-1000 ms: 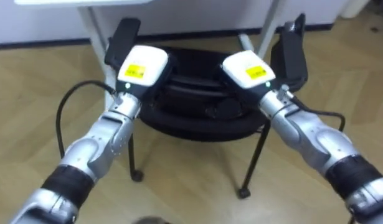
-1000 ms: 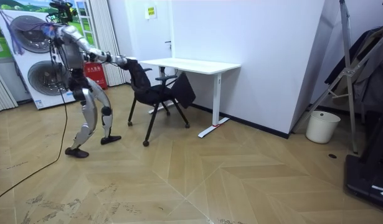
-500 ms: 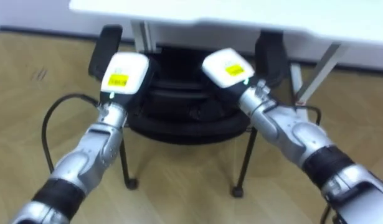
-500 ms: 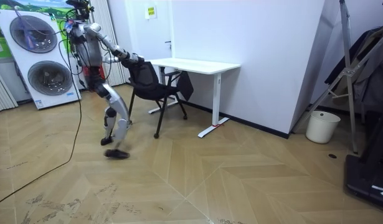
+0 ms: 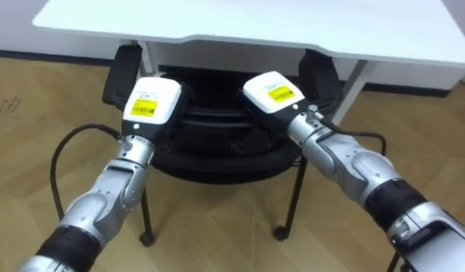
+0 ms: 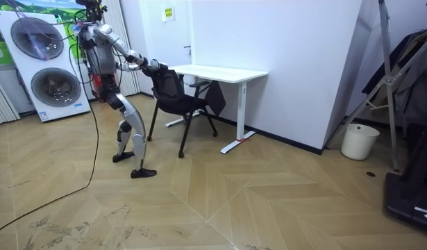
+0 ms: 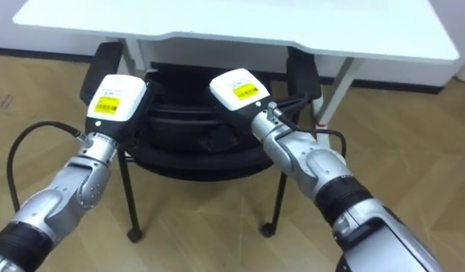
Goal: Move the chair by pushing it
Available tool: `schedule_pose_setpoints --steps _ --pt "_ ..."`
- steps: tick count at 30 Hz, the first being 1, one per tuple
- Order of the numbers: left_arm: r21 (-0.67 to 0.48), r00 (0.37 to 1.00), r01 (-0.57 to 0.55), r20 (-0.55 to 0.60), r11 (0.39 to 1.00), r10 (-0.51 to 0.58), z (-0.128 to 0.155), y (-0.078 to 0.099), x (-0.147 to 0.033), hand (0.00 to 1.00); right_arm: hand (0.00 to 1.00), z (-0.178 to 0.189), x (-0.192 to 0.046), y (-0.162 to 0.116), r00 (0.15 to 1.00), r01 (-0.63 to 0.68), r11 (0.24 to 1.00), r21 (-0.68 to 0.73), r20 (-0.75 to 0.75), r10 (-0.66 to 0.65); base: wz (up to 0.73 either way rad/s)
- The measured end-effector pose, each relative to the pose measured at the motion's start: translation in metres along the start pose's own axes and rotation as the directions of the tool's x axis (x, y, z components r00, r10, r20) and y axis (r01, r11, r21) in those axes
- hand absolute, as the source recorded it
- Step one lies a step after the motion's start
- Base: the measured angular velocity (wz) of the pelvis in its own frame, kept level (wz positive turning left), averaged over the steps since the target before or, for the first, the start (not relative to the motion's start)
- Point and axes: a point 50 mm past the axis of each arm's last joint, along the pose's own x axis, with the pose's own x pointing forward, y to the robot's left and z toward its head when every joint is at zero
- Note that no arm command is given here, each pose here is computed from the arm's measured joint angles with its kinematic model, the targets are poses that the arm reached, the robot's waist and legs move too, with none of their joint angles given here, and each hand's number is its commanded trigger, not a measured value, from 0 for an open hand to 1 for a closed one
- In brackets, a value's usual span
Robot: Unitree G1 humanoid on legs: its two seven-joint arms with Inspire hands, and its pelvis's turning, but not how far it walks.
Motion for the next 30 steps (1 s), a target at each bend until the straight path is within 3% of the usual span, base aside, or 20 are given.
schedule_pose_setpoints --steps 13,18,24,30 --pt "0.009 1.0 0.009 0.016 1.0 -0.009 -0.002 0.003 0.0 1.0 1.0 0.002 -0.005 0.003 1.0 0.005 1.0 0.024 -0.007 -0.004 -0.16" --pt "-0.027 0.999 0.046 0.012 0.999 -0.046 0.004 -0.006 -0.006 1.0 1.0 -0.001 -0.009 0.008 0.999 -0.032 0.999 0.011 -0.014 0.032 -0.34" --pt "-0.084 0.996 0.084 -0.022 0.993 -0.086 0.004 -0.016 -0.014 1.0 1.0 0.001 -0.014 0.013 0.998 -0.059 0.998 -0.008 0.001 0.059 0.39" --pt "-0.085 0.998 0.067 0.013 0.994 -0.066 0.018 -0.016 -0.003 1.0 1.0 -0.013 -0.021 0.009 0.999 -0.04 0.999 -0.033 -0.02 0.04 0.03"
